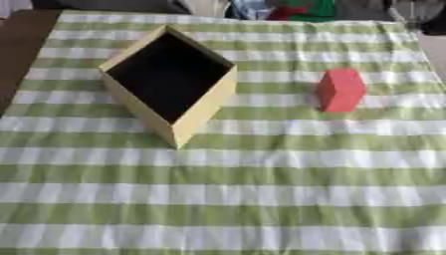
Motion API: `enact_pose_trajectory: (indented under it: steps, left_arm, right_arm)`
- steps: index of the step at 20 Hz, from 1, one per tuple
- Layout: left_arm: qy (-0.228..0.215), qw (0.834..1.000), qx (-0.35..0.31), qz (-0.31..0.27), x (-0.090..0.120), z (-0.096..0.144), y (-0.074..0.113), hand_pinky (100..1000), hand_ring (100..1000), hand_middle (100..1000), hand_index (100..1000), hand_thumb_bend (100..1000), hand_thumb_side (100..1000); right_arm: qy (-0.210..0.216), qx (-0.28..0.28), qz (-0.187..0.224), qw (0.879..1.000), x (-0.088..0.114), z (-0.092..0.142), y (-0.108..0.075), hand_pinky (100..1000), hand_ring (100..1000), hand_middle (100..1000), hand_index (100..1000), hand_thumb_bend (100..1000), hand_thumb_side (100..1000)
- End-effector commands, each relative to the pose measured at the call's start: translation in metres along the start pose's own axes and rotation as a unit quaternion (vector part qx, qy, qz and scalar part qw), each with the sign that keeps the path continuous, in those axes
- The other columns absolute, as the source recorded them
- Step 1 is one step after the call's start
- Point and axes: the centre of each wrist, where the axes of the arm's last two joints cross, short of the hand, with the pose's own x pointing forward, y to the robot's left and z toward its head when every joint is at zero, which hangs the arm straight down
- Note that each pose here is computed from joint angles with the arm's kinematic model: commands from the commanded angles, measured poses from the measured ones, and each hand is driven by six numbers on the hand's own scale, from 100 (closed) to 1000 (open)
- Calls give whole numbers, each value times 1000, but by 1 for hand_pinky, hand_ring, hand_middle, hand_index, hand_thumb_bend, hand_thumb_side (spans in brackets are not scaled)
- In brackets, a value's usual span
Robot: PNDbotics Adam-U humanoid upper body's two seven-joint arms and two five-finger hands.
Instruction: Pick up objects on the table and place them in the box.
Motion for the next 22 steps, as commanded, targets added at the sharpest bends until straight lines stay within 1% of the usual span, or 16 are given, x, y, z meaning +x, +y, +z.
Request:
enact_pose_trajectory:
  steps: [1, 3, 7, 8, 9, 10, 11, 12, 13, 14, 15, 16, 21, 22]
  left_arm:
    - [-16, 1000, -5, -6, 5, -6, 5, 1000, 482, 497, 745, 114, 117]
    - [-14, 1000, -3, -8, 5, -5, 5, 1000, 482, 497, 745, 114, 117]
    - [-13, 1000, -1, -10, 4, -4, 6, 1000, 482, 497, 745, 114, 117]
    - [-14, 1000, -2, -9, 5, -5, 6, 1000, 482, 497, 744, 109, 116]
    - [-15, 1000, -4, -8, 5, -5, 5, 1000, 482, 497, 744, 109, 116]
    - [-15, 1000, -5, -6, 5, -5, 4, 1000, 482, 497, 744, 109, 116]
    - [-14, 1000, -6, -6, 5, -5, 4, 1000, 482, 497, 744, 109, 115]
    - [-14, 1000, -6, -6, 5, -5, 4, 1000, 482, 497, 744, 108, 115]
    - [-13, 1000, -6, -5, 5, -5, 4, 1000, 482, 497, 744, 108, 115]
    - [-13, 1000, -6, -5, 5, -5, 4, 1000, 482, 497, 744, 106, 115]
    - [-12, 1000, -6, -5, 5, -4, 4, 1000, 482, 497, 744, 106, 115]
    - [-12, 1000, -6, -6, 5, -4, 4, 1000, 482, 497, 744, 105, 113]
    - [-12, 1000, -6, -6, 5, -4, 4, 1000, 481, 497, 744, 102, 114]
    - [-11, 1000, -6, -5, 5, -4, 4, 1000, 481, 497, 744, 101, 115]
  right_arm:
    - [3, 34, 27, 999, -6, -12, 5, 934, 967, 910, 970, 248, 280]
    - [1, 55, 33, 998, -8, -23, 9, 934, 967, 910, 970, 248, 280]
    - [-2, 78, 43, 996, -10, -30, 5, 934, 967, 910, 970, 248, 280]
    - [-2, 87, 43, 995, -11, -30, 6, 978, 999, 952, 1000, 371, 311]
    - [-2, 105, 44, 993, -14, -30, 13, 979, 999, 953, 1000, 372, 307]
    - [-3, 124, 46, 991, -15, -30, 19, 994, 1000, 963, 1000, 389, 266]
    - [-3, 140, 47, 989, -15, -32, 24, 998, 1000, 965, 1000, 396, 256]
    - [-2, 153, 48, 987, -14, -34, 27, 1000, 1000, 966, 1000, 419, 223]
    - [1, 163, 48, 985, -14, -37, 28, 1000, 1000, 967, 1000, 422, 219]
    - [4, 172, 48, 984, -14, -38, 29, 1000, 1000, 971, 1000, 444, 187]
    - [7, 181, 48, 982, -14, -40, 30, 1000, 1000, 971, 1000, 447, 183]
    - [11, 188, 49, 981, -14, -42, 30, 1000, 1000, 967, 1000, 475, 155]
    - [22, 225, 63, 972, -20, -48, 29, 1000, 1000, 963, 1000, 479, 166]
    - [23, 231, 65, 970, -21, -49, 29, 1000, 1000, 964, 1000, 496, 192]
